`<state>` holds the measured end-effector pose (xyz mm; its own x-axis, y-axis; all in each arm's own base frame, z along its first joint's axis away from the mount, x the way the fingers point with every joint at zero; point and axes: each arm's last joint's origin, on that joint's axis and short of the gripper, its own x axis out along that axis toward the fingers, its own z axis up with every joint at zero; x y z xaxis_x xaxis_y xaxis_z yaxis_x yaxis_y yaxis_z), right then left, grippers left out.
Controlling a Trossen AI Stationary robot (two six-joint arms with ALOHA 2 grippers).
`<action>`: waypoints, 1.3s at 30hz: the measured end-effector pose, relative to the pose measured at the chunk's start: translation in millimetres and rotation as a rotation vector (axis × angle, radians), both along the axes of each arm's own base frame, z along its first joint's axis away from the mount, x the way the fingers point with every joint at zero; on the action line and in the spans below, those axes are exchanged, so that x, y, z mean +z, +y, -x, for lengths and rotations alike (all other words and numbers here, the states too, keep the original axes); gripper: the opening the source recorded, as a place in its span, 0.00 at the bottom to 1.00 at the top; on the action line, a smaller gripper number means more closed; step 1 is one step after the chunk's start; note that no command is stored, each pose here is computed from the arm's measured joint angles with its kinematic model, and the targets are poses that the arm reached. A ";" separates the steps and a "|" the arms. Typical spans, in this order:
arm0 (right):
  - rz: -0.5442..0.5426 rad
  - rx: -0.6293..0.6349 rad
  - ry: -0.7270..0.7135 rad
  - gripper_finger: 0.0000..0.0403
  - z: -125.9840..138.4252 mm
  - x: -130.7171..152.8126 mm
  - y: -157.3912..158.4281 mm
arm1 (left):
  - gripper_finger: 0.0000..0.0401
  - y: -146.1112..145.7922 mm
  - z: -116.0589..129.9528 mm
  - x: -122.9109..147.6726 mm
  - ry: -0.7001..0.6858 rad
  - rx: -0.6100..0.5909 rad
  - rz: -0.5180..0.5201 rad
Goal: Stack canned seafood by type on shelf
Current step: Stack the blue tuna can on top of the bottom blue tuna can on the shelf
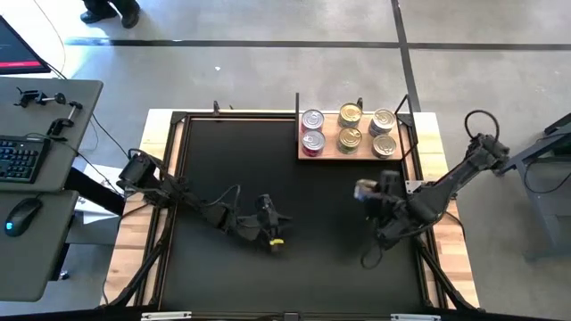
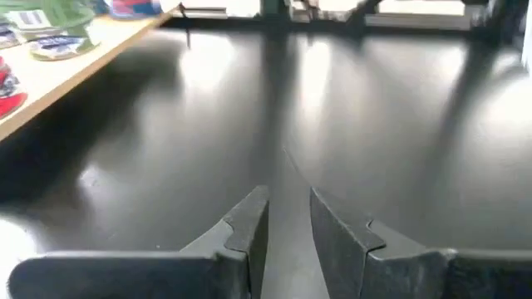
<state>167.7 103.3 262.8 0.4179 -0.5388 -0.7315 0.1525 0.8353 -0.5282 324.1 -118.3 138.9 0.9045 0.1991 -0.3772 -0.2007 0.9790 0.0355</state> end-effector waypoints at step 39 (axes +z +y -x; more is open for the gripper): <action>0.221 -0.538 0.397 0.41 -2.0 -62.1 -178.6 | 0.21 18.4 5.1 -5.6 -0.080 0.047 0.035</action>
